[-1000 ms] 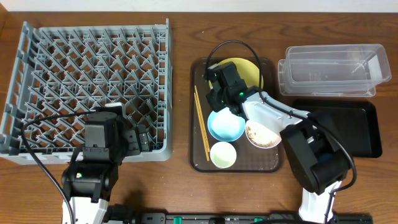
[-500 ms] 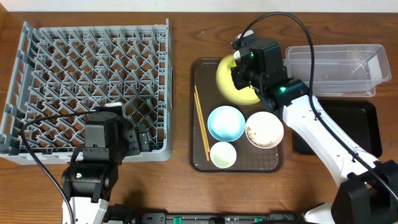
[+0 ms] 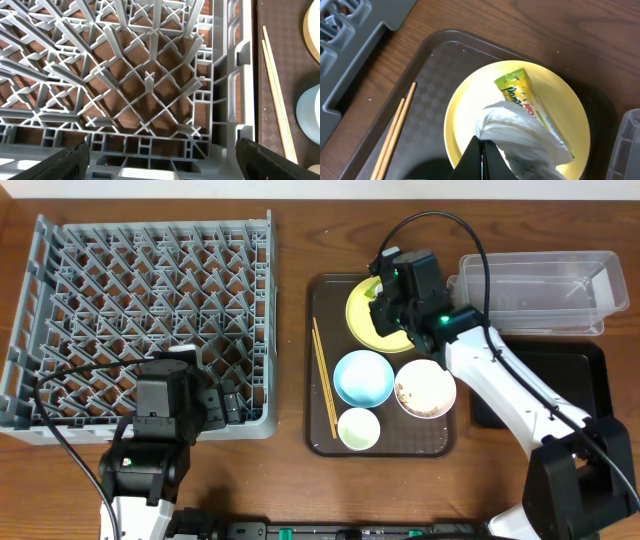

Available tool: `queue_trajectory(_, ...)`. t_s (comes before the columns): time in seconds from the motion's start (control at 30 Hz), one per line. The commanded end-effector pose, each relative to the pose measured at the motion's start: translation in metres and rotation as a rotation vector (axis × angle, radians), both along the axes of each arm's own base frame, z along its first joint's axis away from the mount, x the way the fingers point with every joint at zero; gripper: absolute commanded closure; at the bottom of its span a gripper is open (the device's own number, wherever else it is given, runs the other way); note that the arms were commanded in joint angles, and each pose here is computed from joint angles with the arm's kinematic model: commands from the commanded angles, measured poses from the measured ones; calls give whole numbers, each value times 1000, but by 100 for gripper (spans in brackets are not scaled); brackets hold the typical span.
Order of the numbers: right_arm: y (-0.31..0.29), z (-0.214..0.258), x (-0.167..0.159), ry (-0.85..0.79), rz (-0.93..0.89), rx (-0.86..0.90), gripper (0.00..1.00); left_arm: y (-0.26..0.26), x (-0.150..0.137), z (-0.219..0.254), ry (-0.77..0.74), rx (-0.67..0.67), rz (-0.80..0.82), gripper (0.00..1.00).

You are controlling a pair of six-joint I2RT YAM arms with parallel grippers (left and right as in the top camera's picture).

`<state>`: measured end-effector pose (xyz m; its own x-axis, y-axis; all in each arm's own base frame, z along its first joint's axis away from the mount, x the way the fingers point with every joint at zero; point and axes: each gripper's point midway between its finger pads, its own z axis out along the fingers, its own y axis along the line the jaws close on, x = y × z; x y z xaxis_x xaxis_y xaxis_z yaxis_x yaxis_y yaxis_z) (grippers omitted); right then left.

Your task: Sort waste into correct bins and load items into the dishwasher rack

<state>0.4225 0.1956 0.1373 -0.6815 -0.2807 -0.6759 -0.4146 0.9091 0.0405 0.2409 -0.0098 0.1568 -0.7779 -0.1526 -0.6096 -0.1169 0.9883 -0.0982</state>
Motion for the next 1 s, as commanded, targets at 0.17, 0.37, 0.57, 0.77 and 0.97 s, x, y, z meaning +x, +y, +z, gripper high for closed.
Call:
queue_trajectory(0.17, -94, 59, 25, -131, -213, 28, 99, 2, 4, 8, -19, -6, 20, 5)
queue_trajectory(0.37, -165, 45, 31, -87, -356, -11, 98, 2, 4, 8, -19, -5, 20, 5)
queue_trajectory(0.57, -210, 6, 37, -1, -451, -33, 82, 2, 4, 8, -22, -6, 20, 5)
queue_trajectory(0.77, -221, 3, 40, 0, -467, -27, 46, 2, 4, 8, -22, -6, 20, 5)
queue_trajectory(0.97, -196, 19, 40, -24, -380, 60, 42, 2, 4, 8, -22, -6, 20, 5)
